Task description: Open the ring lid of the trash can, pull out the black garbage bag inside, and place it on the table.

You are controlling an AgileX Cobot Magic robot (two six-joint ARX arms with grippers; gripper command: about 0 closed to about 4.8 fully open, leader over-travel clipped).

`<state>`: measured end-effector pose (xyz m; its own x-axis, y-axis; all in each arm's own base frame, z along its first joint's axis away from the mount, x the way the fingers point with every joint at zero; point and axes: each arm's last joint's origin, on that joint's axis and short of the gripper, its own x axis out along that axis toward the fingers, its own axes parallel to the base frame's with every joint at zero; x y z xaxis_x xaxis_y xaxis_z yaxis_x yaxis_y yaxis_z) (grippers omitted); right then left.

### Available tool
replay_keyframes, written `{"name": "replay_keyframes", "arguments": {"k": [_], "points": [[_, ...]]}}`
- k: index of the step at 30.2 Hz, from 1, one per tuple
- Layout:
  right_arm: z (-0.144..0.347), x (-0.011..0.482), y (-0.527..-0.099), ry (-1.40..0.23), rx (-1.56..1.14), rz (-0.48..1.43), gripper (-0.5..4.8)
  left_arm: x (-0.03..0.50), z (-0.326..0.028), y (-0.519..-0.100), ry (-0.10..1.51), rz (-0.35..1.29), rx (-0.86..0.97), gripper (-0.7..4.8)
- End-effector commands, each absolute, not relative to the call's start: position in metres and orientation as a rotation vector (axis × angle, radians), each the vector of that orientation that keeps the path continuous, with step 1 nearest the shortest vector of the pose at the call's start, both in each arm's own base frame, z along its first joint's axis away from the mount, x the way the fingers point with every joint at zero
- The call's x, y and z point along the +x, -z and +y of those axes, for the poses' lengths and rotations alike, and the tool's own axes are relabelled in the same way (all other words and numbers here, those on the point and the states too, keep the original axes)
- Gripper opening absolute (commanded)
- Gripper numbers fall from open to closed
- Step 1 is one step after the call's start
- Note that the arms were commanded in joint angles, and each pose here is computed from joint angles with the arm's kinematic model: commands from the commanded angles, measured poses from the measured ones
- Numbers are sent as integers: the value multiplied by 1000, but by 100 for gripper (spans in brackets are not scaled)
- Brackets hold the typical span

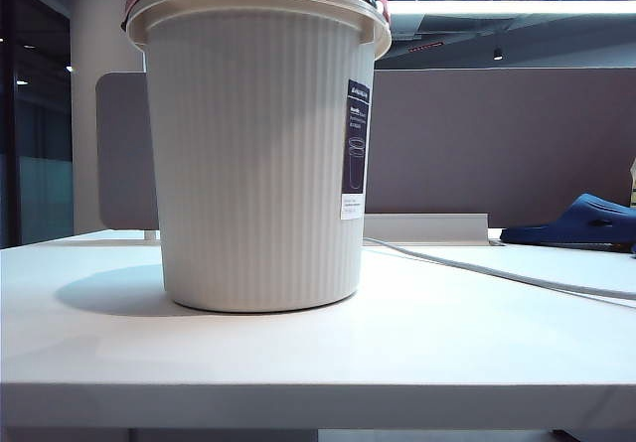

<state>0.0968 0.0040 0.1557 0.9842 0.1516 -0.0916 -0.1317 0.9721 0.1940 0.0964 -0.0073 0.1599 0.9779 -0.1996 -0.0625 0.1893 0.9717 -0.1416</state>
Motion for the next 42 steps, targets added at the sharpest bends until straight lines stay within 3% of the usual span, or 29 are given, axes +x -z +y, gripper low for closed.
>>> {"name": "replay_keyframes", "arguments": {"k": [1, 10, 20, 29, 42], "points": [[5, 97, -157, -161, 314, 104, -1, 96, -7, -161, 197, 71, -135, -6], [5, 96, -153, -167, 330, 151, -1, 96, -7, -161, 197, 71, -135, -5], [12, 94, -165, -438, 651, 157, -1, 96, -7, -161, 197, 71, -135, -5], [15, 89, -193, -633, 811, 1, -1, 96, -7, -161, 197, 71, -135, -5], [15, 65, -257, -698, 732, -185, -2, 96, -7, -161, 197, 71, -135, -5]]}}
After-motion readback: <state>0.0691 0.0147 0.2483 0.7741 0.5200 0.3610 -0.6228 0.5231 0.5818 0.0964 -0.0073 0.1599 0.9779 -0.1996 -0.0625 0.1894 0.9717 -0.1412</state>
